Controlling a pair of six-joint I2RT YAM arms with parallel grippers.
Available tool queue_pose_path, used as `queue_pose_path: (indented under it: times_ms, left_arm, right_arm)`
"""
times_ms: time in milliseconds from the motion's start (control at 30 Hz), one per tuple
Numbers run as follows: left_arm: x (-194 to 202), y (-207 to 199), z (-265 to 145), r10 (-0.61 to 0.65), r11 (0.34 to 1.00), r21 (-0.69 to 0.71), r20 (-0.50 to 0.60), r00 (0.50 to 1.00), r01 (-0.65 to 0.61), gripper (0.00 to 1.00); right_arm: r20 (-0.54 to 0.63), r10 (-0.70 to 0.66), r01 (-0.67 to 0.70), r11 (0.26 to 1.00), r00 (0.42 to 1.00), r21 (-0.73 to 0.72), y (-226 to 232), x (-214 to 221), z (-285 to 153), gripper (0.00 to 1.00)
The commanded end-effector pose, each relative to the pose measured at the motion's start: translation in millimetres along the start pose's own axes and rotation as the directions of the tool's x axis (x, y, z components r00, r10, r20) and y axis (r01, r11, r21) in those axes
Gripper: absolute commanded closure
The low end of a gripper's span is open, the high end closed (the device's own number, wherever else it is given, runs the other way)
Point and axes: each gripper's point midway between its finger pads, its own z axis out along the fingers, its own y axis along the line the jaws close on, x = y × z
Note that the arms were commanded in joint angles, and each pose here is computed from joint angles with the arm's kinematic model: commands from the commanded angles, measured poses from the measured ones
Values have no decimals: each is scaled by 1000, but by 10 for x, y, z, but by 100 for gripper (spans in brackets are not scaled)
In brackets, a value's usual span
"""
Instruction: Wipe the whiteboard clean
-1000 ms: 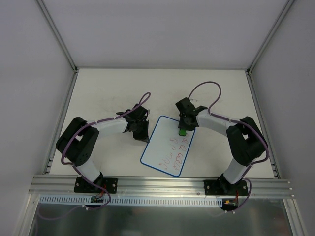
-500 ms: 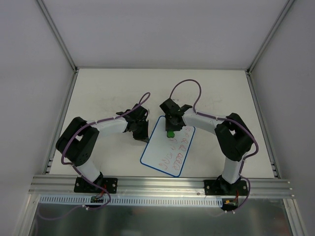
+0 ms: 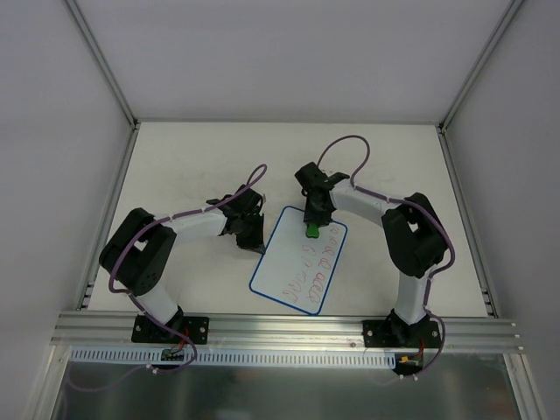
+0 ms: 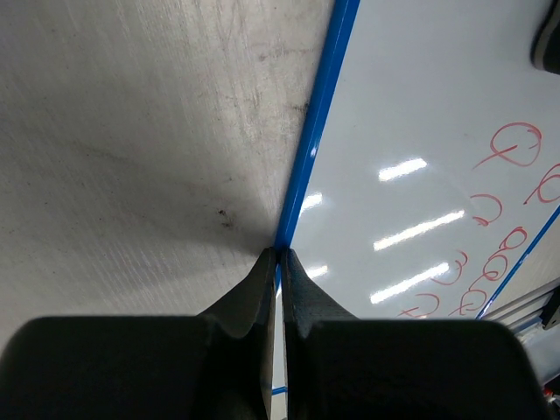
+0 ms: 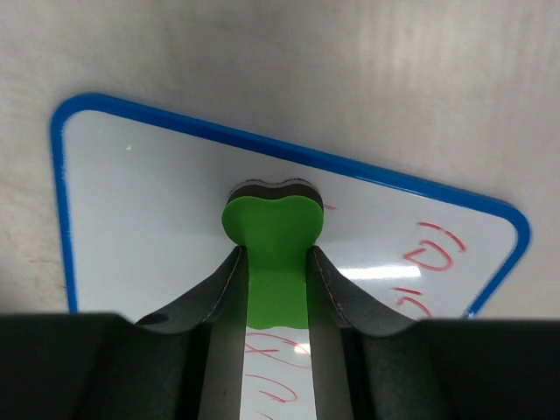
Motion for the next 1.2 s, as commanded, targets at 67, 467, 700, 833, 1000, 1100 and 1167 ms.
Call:
queue_pose_path:
  times_ms: [67, 467, 700, 833, 1000, 1100, 1167]
  left_arm:
    - [450, 439, 87, -37, 986, -165, -135, 990, 14, 100]
    - [422, 411, 81, -30, 988, -152, -126, 992, 11, 100]
    - [421, 405, 86, -30, 989, -149, -126, 992, 11, 100]
    - [422, 410, 88, -30, 989, -150, -125, 992, 11, 100]
    - [430, 417, 85, -29, 989, -151, -123, 992, 11, 100]
    - [438, 425, 71, -30, 988, -153, -120, 992, 12, 100]
    - [439, 424, 71, -27, 988, -153, -119, 993, 8, 100]
  right_arm:
    - [-176, 76, -36, 975, 981, 220, -869, 515, -41, 100]
    - [-138, 138, -109, 974, 981, 198, -1009, 474, -197, 100]
    - [-103, 46, -45, 999, 994, 9, -255, 376, -196, 100]
    - [-114, -8, 1, 998, 993, -66, 82, 437, -155, 100]
    - [-110, 4, -5, 1000, 994, -16, -11, 452, -44, 100]
    - [-93, 47, -44, 998, 995, 37, -271, 410, -12, 100]
    - [-95, 96, -89, 993, 991, 82, -560, 466, 5, 100]
